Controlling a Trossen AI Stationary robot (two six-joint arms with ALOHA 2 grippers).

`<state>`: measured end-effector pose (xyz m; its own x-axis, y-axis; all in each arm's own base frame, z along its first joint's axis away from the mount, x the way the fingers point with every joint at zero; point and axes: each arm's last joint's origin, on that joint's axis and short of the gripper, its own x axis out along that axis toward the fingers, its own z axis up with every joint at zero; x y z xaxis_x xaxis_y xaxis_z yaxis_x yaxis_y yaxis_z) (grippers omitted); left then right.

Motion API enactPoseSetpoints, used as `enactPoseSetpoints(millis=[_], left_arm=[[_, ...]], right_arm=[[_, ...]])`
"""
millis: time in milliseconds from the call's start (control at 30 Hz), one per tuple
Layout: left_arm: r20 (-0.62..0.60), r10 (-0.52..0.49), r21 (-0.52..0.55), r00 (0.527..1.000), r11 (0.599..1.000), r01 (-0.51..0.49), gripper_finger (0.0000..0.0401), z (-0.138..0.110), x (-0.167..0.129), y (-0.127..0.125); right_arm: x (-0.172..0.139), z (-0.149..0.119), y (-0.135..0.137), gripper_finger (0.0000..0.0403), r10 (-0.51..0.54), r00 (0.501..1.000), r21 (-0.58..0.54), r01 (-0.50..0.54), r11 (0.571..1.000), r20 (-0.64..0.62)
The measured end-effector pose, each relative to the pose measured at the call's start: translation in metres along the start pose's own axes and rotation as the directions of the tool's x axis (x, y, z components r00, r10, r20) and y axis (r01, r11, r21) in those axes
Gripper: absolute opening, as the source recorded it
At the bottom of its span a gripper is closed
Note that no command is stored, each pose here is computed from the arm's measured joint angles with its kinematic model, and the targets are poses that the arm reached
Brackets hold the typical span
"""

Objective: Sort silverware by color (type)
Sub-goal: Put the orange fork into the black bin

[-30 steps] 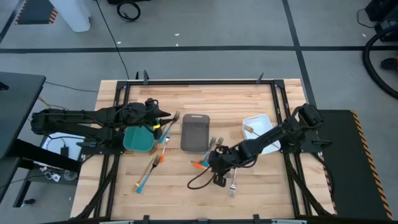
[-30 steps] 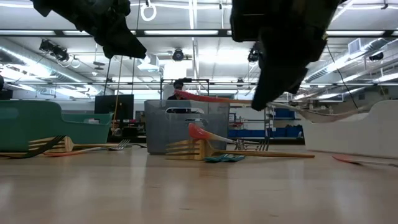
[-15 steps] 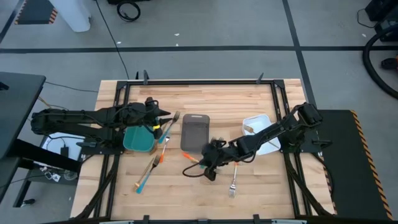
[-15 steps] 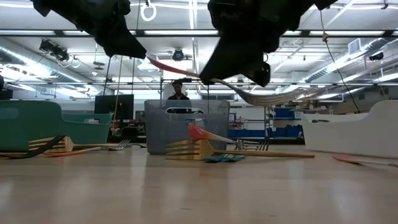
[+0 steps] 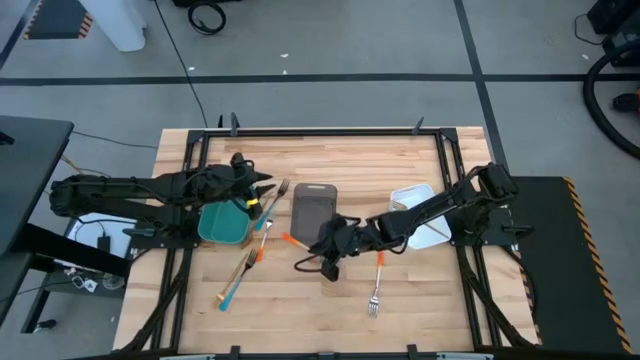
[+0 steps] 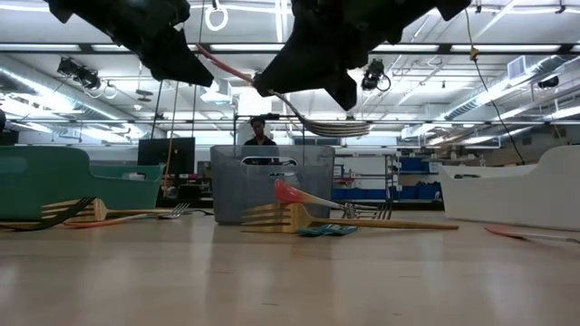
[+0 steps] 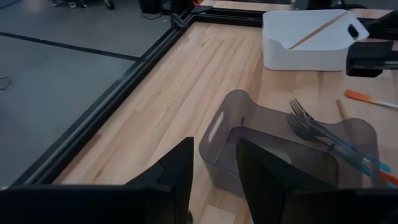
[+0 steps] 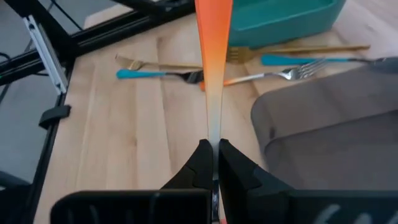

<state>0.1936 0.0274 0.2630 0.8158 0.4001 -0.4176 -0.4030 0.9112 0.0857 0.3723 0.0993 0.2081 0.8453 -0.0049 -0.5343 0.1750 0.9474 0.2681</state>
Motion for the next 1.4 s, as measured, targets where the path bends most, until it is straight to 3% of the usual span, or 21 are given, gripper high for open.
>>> enactPoseSetpoints(millis=[400, 667, 1233, 1400], left_arm=[[0.022, 0.048, 0.042, 0.999, 0.998, -0.049, 0.013, 0.002, 0.0, 0.001], [0.095, 0.049, 0.075, 0.994, 0.996, -0.056, 0.013, -0.005, 0.005, 0.0], [0.189, 0.05, 0.122, 0.981, 0.99, -0.074, 0.013, 0.004, 0.004, 0.0], [0.287, 0.047, 0.118, 0.957, 0.99, -0.084, 0.013, -0.019, 0.011, -0.002]], right_arm=[[0.002, 0.014, -0.007, 0.0013, 0.019, 0.996, -0.043, -0.015, 0.999, 0.09], [0.004, 0.024, -0.012, 0.0013, 0.088, 0.988, -0.039, -0.083, 0.996, 0.13], [-0.027, 0.06, -0.033, 0.0013, 0.013, 0.964, -0.079, 0.009, 0.997, 0.264], [-0.027, 0.065, -0.044, 0.0013, -0.016, 0.963, -0.101, 0.045, 0.994, 0.27]])
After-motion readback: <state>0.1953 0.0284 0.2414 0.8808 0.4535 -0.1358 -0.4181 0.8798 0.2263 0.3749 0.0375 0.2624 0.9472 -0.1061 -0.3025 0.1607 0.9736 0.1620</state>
